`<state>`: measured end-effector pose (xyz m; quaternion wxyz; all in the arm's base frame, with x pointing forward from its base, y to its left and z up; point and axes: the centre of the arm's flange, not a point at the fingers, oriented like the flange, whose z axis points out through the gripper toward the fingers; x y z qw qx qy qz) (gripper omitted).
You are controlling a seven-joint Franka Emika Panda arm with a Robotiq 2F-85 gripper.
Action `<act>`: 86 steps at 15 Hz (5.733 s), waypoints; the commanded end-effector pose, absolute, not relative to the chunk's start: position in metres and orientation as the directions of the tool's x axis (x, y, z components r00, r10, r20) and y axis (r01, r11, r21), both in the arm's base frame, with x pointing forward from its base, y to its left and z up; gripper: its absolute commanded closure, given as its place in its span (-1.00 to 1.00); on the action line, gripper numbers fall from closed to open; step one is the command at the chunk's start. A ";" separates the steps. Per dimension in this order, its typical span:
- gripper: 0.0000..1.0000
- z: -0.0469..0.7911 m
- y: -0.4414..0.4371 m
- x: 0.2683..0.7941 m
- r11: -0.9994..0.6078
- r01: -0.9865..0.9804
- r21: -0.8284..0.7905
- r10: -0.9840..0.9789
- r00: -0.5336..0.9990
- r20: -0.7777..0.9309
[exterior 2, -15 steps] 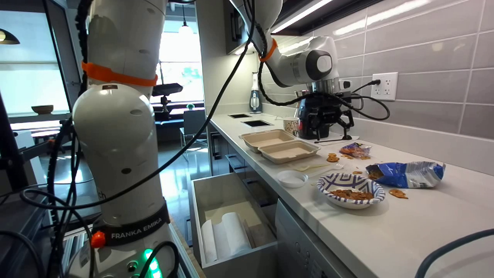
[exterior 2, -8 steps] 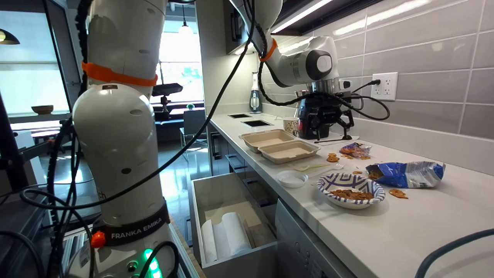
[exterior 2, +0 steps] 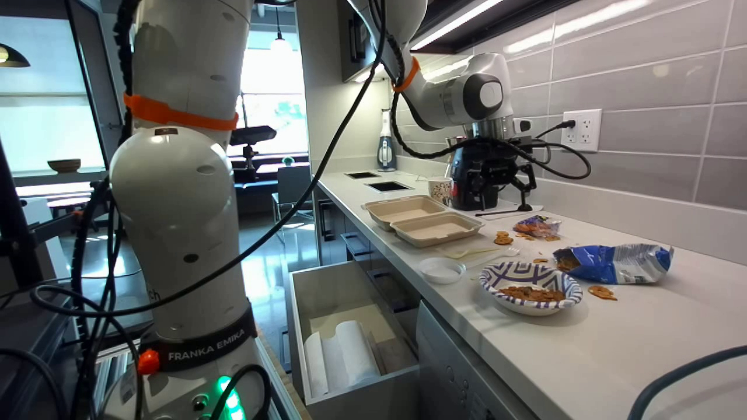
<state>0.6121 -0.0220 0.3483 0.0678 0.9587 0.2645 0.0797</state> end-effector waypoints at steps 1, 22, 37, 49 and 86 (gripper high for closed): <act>-1.00 0.344 -0.026 0.619 -0.840 0.519 0.159 0.537 0.837 0.103; -1.00 0.286 -0.021 0.642 -0.785 0.599 0.156 0.610 0.791 0.033; -0.81 0.271 -0.022 0.657 -0.780 0.606 0.157 0.615 0.788 0.018; -0.54 0.270 -0.031 0.655 -0.791 0.598 0.128 0.599 0.800 -0.035; 0.14 0.277 -0.030 0.653 -0.791 0.601 0.111 0.600 0.799 -0.048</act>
